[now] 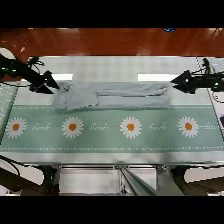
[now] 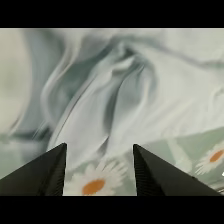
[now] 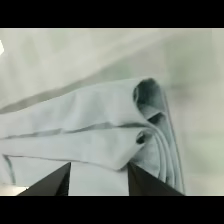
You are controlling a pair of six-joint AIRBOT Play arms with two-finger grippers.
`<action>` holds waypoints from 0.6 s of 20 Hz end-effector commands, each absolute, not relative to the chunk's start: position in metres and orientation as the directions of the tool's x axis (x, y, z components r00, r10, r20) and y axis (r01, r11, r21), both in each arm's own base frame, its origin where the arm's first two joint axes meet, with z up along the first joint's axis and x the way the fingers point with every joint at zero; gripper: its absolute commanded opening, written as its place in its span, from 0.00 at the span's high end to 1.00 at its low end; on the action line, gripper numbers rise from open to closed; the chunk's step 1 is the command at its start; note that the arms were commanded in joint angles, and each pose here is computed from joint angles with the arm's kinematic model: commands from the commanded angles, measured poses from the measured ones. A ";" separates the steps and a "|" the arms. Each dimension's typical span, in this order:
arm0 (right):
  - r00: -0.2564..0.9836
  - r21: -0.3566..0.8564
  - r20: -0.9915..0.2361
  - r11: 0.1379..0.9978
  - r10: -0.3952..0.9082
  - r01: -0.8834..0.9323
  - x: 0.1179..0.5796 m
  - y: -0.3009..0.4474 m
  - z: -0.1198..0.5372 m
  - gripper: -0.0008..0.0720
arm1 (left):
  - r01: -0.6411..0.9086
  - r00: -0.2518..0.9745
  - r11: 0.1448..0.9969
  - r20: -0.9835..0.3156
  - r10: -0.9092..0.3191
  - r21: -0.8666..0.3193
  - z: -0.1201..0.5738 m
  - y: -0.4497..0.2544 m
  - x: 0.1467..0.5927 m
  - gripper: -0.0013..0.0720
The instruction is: Fold the shirts.
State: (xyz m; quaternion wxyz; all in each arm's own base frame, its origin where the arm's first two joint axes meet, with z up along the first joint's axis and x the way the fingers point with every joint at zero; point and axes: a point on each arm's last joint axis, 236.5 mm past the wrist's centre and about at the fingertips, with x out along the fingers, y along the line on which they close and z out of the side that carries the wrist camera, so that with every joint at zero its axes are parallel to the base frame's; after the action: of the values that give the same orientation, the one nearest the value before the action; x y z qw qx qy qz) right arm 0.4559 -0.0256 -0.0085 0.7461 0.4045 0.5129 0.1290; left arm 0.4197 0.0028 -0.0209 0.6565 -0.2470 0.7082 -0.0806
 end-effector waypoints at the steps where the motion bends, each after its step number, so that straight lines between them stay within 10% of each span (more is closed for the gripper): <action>1: 0.524 0.718 -0.657 0.662 0.542 0.215 0.432 -0.081 0.049 0.42 | -0.223 0.160 0.914 -0.937 -0.309 -0.340 0.043 0.053 0.418 0.29; 6: 0.612 0.532 -0.764 0.736 0.205 0.418 0.376 -0.157 0.036 0.42 | -0.115 0.535 0.920 -0.803 -0.260 -0.374 0.105 0.013 0.405 0.29; 12: 0.499 0.622 -0.775 0.607 0.388 0.495 0.367 -0.093 -0.055 0.42 | -0.033 0.471 0.911 -0.810 -0.348 -0.411 0.036 -0.071 0.315 0.29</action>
State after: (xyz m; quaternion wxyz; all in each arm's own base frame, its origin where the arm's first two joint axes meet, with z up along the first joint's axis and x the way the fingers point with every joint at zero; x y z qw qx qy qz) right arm 0.3689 -0.1159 -0.0254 0.7699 0.4160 0.4821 -0.0432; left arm 0.3410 -0.0464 0.0555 0.8288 -0.1821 0.5222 -0.0846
